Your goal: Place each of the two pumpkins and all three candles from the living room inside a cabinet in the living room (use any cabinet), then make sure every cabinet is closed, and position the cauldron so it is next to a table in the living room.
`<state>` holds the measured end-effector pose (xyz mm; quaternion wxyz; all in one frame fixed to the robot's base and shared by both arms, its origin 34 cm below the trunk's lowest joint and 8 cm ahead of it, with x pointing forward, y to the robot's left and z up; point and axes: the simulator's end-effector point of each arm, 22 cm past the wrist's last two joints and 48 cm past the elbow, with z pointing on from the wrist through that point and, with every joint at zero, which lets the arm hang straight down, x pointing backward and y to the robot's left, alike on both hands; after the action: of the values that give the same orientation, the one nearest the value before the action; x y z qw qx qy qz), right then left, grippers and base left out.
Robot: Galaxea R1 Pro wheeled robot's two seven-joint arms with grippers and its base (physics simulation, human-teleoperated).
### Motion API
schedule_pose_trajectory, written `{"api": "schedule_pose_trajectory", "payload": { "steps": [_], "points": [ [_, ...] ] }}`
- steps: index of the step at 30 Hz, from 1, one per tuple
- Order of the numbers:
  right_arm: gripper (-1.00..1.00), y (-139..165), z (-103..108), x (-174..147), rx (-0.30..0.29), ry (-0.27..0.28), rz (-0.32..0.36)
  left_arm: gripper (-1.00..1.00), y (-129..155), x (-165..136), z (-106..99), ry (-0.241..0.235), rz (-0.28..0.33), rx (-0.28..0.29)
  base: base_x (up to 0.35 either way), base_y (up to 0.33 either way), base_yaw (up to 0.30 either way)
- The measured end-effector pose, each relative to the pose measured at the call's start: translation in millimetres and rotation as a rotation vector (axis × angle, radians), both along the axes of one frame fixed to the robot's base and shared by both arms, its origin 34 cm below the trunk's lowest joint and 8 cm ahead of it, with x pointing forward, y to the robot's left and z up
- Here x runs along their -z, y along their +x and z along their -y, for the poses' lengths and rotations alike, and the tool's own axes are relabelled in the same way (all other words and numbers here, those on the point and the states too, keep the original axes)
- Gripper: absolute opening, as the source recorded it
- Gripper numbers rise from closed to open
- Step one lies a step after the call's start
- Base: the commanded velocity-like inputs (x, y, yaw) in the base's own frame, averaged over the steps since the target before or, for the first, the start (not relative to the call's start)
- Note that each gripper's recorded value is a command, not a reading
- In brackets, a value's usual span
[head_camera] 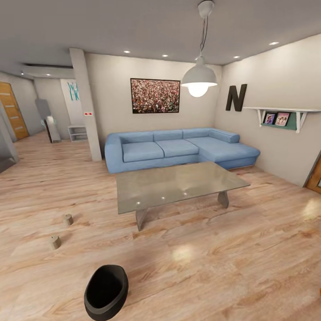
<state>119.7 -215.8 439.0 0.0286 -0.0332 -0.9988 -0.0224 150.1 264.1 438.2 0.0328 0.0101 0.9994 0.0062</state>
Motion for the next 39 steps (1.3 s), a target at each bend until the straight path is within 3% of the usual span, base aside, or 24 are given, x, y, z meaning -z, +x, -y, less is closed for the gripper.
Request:
{"api": "schedule_pose_trajectory", "payload": {
  "steps": [12, 39],
  "points": [
    [1.00, 0.2, -5.7, -0.3, -0.004, 0.008, 0.000, 1.00, 0.3, 0.0, 0.0, 0.000, 0.002, 0.000, 0.247, -0.148, 0.052],
    [1.00, -0.3, -16.4, -0.9, -0.017, 0.020, -0.001, 1.00, 0.6, 0.0, 0.0, 0.000, 0.003, 0.001, 0.201, -0.147, 0.271]
  ]
}}
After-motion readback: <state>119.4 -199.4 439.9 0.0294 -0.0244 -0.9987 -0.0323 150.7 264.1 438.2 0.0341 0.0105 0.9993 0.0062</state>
